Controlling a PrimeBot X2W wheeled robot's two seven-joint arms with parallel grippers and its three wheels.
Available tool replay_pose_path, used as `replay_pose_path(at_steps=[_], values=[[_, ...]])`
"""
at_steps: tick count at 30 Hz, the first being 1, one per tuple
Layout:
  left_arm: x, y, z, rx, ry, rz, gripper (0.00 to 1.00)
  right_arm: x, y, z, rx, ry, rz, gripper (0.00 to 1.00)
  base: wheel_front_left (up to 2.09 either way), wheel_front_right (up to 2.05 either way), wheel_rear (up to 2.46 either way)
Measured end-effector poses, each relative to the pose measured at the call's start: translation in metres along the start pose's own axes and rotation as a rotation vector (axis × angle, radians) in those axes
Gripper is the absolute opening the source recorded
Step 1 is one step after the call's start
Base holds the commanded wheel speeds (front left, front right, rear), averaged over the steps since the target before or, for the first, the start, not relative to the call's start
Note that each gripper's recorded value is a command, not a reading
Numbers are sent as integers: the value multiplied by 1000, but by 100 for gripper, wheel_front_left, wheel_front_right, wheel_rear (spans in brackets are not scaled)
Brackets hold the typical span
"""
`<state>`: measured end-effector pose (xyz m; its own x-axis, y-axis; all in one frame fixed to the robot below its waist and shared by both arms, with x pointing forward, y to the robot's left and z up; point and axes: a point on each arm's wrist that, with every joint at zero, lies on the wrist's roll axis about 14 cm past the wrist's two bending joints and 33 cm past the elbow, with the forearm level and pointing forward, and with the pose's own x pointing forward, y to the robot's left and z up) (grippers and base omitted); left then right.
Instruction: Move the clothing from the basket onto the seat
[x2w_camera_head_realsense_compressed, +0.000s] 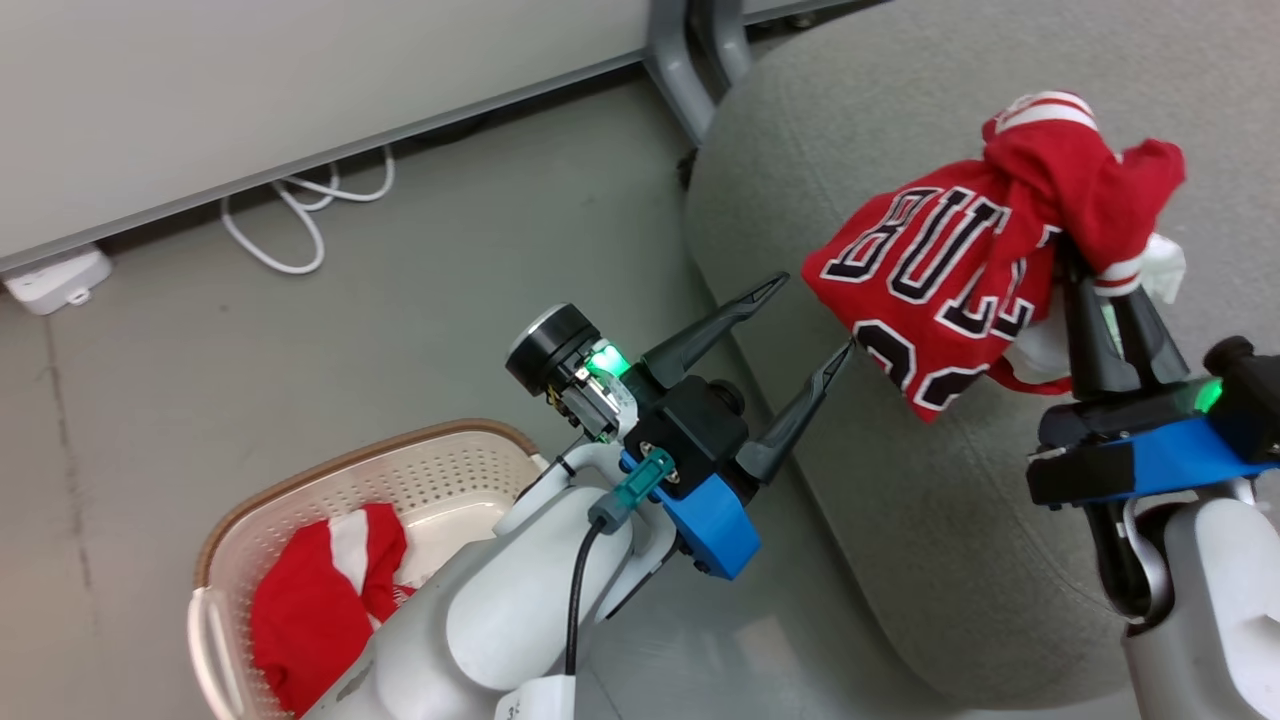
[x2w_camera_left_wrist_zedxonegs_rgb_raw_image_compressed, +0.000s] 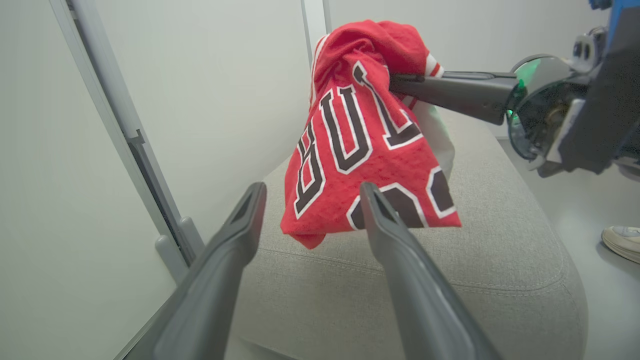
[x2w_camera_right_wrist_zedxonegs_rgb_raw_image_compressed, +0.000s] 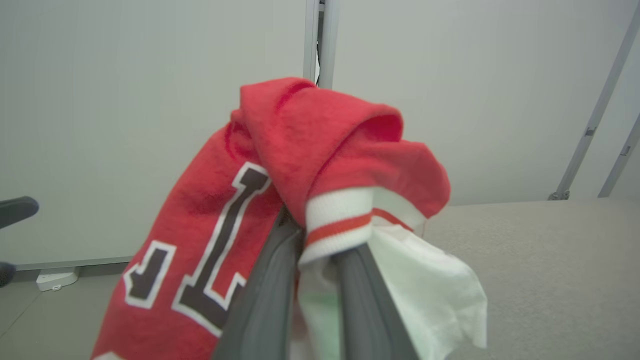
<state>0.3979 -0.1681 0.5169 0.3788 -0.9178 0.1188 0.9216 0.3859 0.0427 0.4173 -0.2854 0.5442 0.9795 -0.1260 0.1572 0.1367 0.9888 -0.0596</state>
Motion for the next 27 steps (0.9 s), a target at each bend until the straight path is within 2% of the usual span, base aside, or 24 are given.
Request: replay_pose_path(at_steps=[8,16,20,27], values=[[18,-39,-13,-38,5,-136,100,-33,-50,-5,-39,38,-156,0,0,0,0],[24,-46,-17,-62,0,-171,100,-42,-63,-9,-55,57,-204,0,0,0,0],[25,-39,-17,-61,-8,-160,100,-30,-63,0,-74,25,-197,0,0,0,0],[30,-15,-26,-60,-18,-123,100,20,-78,44,-165,-118,-189,0,0,0,0]])
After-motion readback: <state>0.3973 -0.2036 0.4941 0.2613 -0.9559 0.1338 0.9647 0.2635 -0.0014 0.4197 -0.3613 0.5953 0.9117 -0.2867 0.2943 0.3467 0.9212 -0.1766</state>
